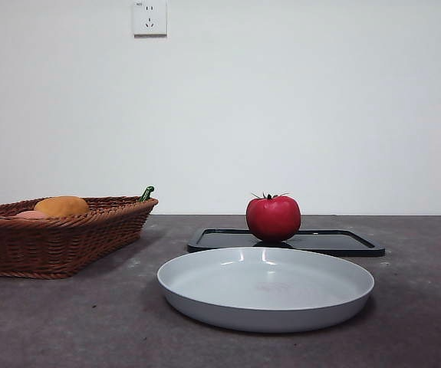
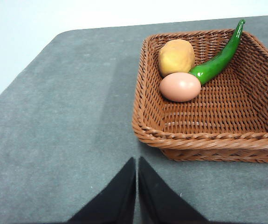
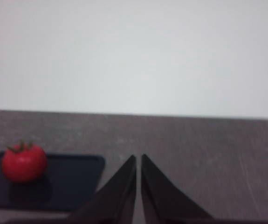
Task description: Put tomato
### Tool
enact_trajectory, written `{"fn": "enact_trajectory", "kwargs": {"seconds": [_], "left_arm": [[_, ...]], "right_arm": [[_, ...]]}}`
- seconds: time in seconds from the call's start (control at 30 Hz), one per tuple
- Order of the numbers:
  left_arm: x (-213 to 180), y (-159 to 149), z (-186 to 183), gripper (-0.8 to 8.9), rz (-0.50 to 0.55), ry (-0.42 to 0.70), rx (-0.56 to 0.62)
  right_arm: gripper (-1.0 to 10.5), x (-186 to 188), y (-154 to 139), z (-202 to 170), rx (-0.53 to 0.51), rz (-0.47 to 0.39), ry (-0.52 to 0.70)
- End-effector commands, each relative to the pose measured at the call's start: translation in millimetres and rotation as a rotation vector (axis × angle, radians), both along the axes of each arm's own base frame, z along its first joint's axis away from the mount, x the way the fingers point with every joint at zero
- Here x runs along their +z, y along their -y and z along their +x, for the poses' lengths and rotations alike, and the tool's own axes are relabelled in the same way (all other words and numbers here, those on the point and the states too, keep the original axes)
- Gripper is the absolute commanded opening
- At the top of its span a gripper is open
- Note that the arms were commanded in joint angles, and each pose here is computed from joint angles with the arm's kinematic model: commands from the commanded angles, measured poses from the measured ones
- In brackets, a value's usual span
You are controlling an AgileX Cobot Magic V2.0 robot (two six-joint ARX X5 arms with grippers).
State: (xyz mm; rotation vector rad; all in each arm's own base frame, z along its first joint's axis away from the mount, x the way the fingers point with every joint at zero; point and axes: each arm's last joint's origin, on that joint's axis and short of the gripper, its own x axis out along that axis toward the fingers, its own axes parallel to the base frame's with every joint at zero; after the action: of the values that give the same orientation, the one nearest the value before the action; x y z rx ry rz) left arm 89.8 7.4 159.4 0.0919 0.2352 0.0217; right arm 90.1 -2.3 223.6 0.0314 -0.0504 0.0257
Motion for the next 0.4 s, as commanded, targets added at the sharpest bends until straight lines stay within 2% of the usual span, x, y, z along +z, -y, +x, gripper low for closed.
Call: {"fn": "enact_trajectory", "kwargs": {"seconds": [0.03,0.4], "left_arm": [[-7.8,-0.2,0.7,0.08,-0.008,-0.031,0.004],[-7.8,-0.2,0.7,0.08,-0.008,-0.031,0.004]], "right_arm": [[0.1,-14.0,1.1,0.8,-0.013,0.039,-0.004],[0.1,-65.3,1.9,6.7,-0.021,0.078,-0.132]]}}
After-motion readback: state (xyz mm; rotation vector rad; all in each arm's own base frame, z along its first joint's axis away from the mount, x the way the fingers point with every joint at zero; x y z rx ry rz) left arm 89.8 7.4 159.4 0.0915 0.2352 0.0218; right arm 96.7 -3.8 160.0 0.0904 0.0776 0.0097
